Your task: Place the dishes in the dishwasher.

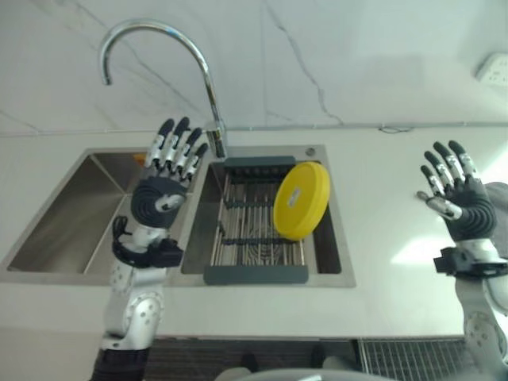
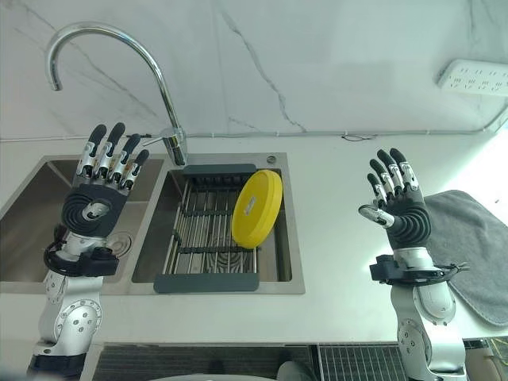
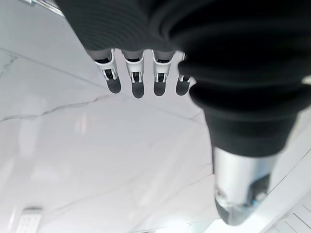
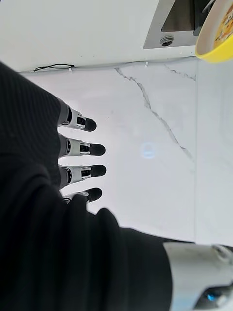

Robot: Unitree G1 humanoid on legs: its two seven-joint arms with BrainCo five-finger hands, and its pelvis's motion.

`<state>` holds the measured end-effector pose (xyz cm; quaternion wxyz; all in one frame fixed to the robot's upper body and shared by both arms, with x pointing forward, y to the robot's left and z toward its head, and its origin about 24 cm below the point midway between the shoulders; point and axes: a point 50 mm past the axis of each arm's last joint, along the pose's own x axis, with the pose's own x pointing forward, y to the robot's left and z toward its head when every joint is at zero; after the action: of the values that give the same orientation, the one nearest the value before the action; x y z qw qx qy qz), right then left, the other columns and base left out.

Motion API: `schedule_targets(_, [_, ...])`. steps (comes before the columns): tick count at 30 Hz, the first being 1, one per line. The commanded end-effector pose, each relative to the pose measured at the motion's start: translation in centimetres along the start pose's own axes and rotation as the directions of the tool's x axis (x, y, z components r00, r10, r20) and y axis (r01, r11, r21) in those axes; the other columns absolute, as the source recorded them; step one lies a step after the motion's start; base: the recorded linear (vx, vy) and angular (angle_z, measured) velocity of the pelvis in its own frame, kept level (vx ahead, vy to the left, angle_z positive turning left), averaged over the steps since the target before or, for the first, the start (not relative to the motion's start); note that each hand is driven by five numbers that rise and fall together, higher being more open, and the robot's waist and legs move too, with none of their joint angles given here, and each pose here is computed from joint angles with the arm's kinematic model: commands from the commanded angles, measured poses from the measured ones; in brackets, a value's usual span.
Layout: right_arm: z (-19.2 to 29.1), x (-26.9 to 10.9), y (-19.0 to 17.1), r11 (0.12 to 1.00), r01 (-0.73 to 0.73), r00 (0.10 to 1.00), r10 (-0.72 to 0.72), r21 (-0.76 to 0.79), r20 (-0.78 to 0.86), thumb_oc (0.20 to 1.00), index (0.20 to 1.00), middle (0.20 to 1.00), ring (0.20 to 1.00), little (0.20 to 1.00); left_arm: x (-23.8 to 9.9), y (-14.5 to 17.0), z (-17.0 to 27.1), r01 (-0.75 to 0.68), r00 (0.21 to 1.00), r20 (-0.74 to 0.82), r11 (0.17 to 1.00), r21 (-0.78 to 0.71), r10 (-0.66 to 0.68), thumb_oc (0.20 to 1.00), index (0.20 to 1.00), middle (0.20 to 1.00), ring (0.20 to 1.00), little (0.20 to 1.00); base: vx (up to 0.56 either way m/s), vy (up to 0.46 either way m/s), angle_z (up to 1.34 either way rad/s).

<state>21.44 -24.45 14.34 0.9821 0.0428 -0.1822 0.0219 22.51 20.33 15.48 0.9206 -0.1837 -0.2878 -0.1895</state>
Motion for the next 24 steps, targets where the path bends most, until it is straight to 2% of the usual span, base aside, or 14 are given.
schedule_targets(1, [0.8,1.4,0.7,0.999,-0.036,0.998,0.036,-0.004,0.059,1.0,1.0,1.0,1.0,1.0,0.8,-0.4,2.2,0.062,0.995,0.069,0.992,0.109,-0.07,1.0,1.0,1.0,1.0,1.0,0.02,0.001,-0.05])
schedule_targets(12, [-1.3,2.2,2.1,0.987,-0.094,0.992,0.104,0.128,-0.073,1.0,1.0,1.0,1.0,1.0,1.1,-0.7,1.7,0.057,0.996,0.067,0.993,0.104,-0.064,1.0,1.0,1.0,1.0,1.0,0.02,0.006,0.02])
schedule_targets(24, [-4.5,3.3,2.1,0.984,0.027,0.964,0.021,0.176,-0.264,1.0,1.0,1.0,1.0,1.0,1.9,-1.0,1.3,0.049,0.996,0.068,0.993,0.103,-0.056,1.0,1.0,1.0,1.0,1.0,0.0,0.0,0.0])
